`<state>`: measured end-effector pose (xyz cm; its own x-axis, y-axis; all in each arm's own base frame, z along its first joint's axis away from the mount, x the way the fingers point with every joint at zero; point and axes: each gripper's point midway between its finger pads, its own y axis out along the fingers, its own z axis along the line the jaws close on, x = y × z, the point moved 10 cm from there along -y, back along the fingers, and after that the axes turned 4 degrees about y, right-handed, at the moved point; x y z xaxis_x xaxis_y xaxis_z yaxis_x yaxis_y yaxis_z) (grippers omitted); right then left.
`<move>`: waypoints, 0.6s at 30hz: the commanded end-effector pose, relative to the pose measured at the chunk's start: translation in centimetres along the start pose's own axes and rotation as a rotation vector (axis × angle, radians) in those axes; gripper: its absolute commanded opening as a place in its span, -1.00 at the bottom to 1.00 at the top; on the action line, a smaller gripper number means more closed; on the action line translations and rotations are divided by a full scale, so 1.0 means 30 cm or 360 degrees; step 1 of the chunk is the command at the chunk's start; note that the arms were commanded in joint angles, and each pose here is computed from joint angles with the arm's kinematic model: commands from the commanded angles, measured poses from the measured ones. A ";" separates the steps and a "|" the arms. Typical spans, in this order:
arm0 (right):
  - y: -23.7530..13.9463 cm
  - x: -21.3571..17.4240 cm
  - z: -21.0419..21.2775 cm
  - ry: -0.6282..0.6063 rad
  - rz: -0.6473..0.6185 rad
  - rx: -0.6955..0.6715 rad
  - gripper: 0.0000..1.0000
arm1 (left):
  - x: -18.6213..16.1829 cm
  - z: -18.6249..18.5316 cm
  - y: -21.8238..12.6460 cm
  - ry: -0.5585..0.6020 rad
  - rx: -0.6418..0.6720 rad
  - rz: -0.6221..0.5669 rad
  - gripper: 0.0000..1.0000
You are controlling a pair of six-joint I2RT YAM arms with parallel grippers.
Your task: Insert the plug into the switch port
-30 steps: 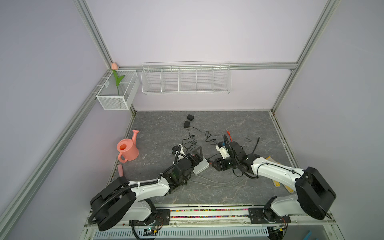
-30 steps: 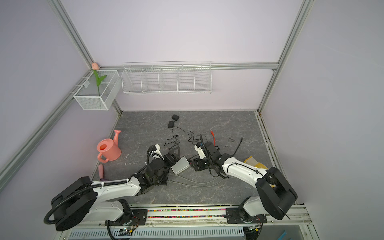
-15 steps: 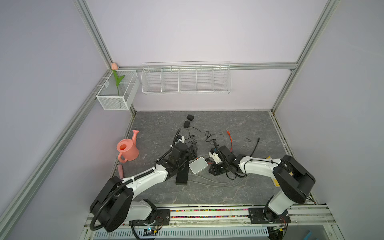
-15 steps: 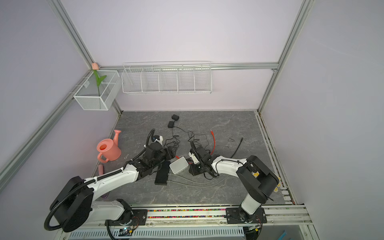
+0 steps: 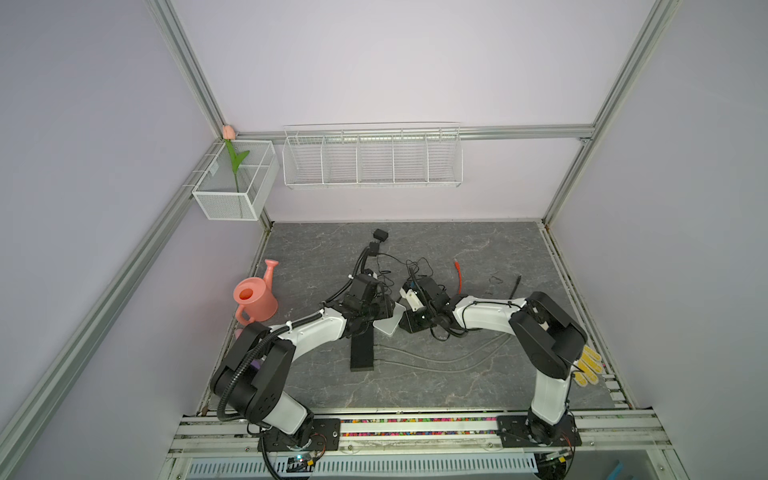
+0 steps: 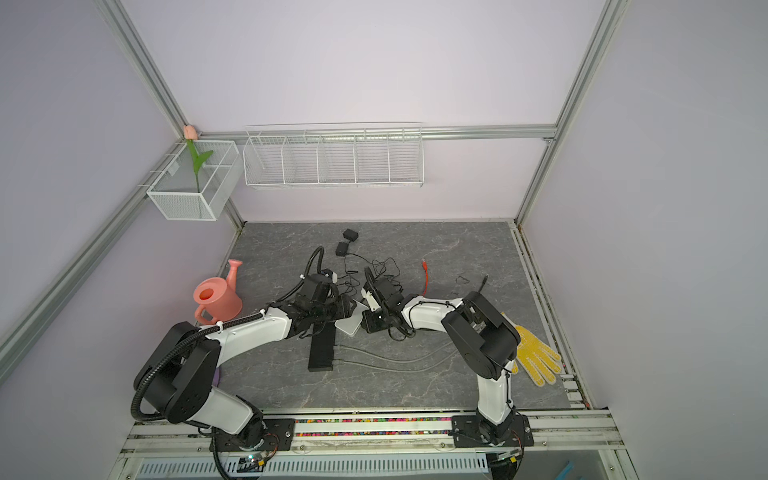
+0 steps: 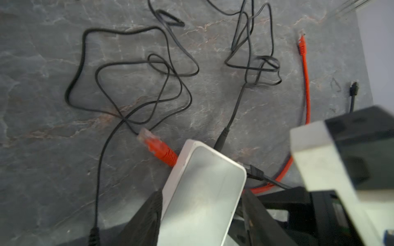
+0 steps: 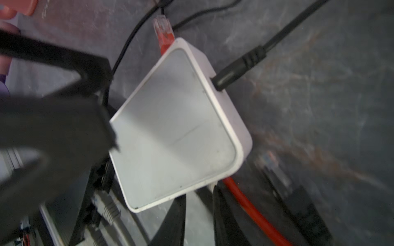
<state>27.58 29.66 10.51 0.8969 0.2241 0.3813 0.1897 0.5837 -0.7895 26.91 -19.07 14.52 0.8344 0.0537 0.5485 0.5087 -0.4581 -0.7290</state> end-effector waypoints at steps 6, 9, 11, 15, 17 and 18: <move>-0.005 0.172 -0.064 -0.0055 0.0006 -0.0089 -0.40 | 0.019 0.013 -0.047 0.0048 0.0017 -0.0033 0.18; -0.085 0.162 -0.060 -0.0141 -0.0031 -0.0174 -0.29 | 0.032 0.033 -0.071 0.0034 0.0043 -0.0070 0.18; -0.123 0.142 -0.070 -0.0201 -0.0014 -0.0257 -0.17 | 0.047 0.051 -0.080 0.0012 0.0046 -0.0102 0.18; -0.140 0.113 -0.104 -0.0302 0.0060 -0.0367 0.00 | 0.089 0.064 -0.078 0.0025 0.0079 -0.0114 0.22; -0.119 0.105 -0.099 -0.0372 0.0130 -0.0358 0.05 | 0.106 0.058 -0.070 0.0069 0.0104 -0.0090 0.29; -0.107 0.101 -0.092 -0.0421 0.0154 -0.0371 0.10 | 0.116 0.056 -0.064 0.0099 0.0123 -0.0074 0.32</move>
<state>31.72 26.51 14.14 0.8223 0.3526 0.4466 0.2772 0.4371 -0.8556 28.24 -16.18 16.46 0.8061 0.0828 0.5860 0.5634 -0.4107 -0.7169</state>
